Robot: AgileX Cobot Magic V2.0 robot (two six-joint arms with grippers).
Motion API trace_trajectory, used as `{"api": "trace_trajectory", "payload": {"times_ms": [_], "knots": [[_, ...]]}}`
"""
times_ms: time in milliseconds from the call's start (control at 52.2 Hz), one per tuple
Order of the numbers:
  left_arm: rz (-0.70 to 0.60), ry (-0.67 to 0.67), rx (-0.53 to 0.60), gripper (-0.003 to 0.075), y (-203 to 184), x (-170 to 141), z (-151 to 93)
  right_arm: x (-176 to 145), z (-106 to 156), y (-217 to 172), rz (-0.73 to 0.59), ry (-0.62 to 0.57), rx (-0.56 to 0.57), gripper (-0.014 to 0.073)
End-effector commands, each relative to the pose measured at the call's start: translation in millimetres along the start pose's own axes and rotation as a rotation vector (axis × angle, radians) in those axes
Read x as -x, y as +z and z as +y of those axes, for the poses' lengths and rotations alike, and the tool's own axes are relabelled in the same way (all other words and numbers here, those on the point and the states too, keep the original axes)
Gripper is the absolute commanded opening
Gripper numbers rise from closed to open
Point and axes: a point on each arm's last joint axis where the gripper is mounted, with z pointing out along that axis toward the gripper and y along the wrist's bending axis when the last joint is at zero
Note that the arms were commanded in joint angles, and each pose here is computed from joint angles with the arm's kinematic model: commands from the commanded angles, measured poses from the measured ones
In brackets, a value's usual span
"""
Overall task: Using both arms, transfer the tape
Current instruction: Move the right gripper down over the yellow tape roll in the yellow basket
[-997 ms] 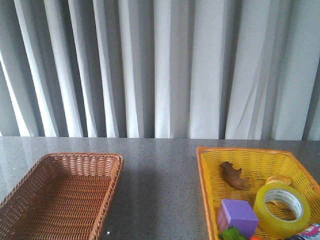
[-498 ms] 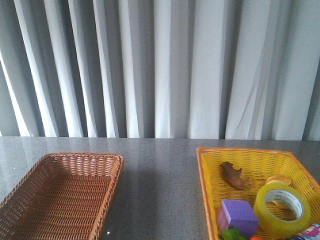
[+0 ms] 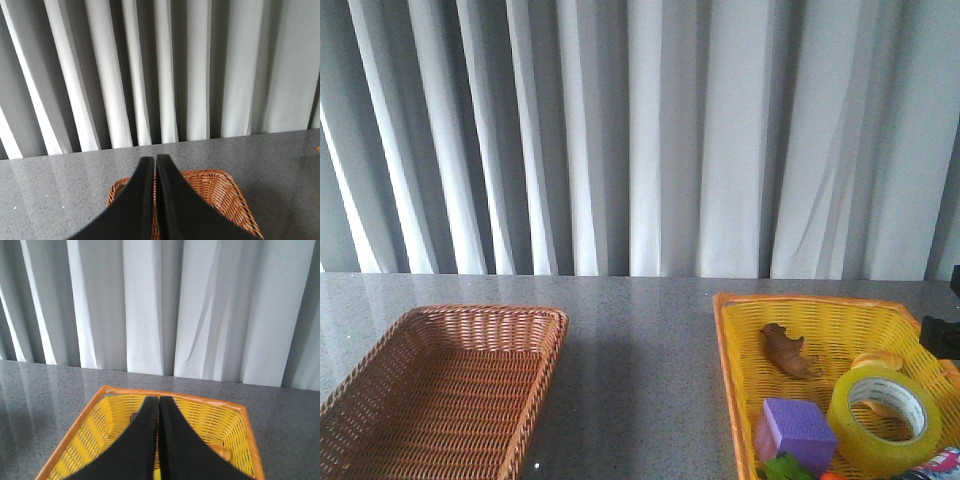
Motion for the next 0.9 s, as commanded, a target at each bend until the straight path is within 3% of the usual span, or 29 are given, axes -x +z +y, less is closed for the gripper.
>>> {"api": "trace_trajectory", "payload": {"times_ms": [0,192,307,498,633,767,882], "knots": [[-0.142,-0.036,-0.019,-0.0006,-7,23,-2,16,3,-4,-0.058,-0.005,0.028,-0.0008],[-0.120,-0.113,-0.021,-0.0005,-7,21,-2,16,3,-4,-0.060,0.000,0.035,-0.0005],[-0.100,-0.102,-0.017,0.0002,-7,19,-2,17,8,-5,-0.078,-0.062,0.091,0.0025],[-0.073,-0.012,-0.001,0.0083,-7,16,-1,19,14,-6,-0.094,-0.042,0.148,0.0191],[-0.091,-0.025,-0.005,0.0213,-6,18,-1,18,11,-5,-0.085,-0.020,0.123,0.0408],[-0.091,-0.025,-0.005,0.0396,-6,18,-1,17,7,-5,-0.072,-0.015,0.082,0.0601],[-0.091,-0.025,-0.005,0.0559,-6,18,-1,17,7,-5,-0.071,-0.014,0.077,0.0656]]}}
